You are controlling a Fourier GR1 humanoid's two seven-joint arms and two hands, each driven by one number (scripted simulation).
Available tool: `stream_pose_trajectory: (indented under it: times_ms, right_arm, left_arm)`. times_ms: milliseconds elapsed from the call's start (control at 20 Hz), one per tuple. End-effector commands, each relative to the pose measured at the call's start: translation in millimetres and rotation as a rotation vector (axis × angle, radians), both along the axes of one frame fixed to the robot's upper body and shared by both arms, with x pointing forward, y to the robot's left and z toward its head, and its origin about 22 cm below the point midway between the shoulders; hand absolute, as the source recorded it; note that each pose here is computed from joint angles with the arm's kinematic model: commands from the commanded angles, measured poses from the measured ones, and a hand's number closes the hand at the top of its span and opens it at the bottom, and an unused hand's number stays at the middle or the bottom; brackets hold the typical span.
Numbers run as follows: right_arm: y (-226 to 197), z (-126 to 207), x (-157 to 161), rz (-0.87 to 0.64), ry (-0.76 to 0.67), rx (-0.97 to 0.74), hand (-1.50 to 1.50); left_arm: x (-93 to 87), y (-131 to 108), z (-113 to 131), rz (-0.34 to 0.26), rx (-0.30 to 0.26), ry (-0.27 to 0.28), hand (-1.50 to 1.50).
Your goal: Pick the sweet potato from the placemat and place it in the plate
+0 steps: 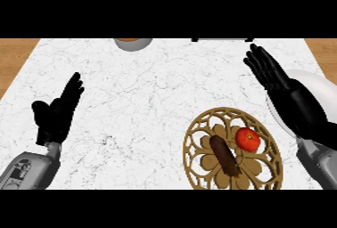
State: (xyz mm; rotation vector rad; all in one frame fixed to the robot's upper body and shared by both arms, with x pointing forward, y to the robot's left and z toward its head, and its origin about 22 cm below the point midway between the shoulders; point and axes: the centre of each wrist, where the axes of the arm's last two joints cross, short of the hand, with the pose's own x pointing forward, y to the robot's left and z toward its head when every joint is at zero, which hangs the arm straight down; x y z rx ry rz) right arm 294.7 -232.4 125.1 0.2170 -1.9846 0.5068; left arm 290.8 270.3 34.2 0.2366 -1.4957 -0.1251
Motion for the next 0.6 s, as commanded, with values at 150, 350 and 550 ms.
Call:
stream_pose_trajectory:
  times_ms: [150,350,550]
  right_arm:
    - [29.6,63.2,16.8,0.002,-0.128,-0.290,1.50]
    - [-21.9,89.1,25.9,-0.322,-0.332,-0.729,1.50]
    - [5.8,31.8,18.9,-0.371,-0.351,-0.509,-1.50]
  left_arm:
    - [-30.0,-12.9,-41.3,0.004,-0.089,0.203,0.00]
    - [-44.3,-26.9,-64.0,-0.008,-0.195,0.321,0.00]
    - [-59.1,-32.8,-62.0,-0.036,-0.232,0.310,0.00]
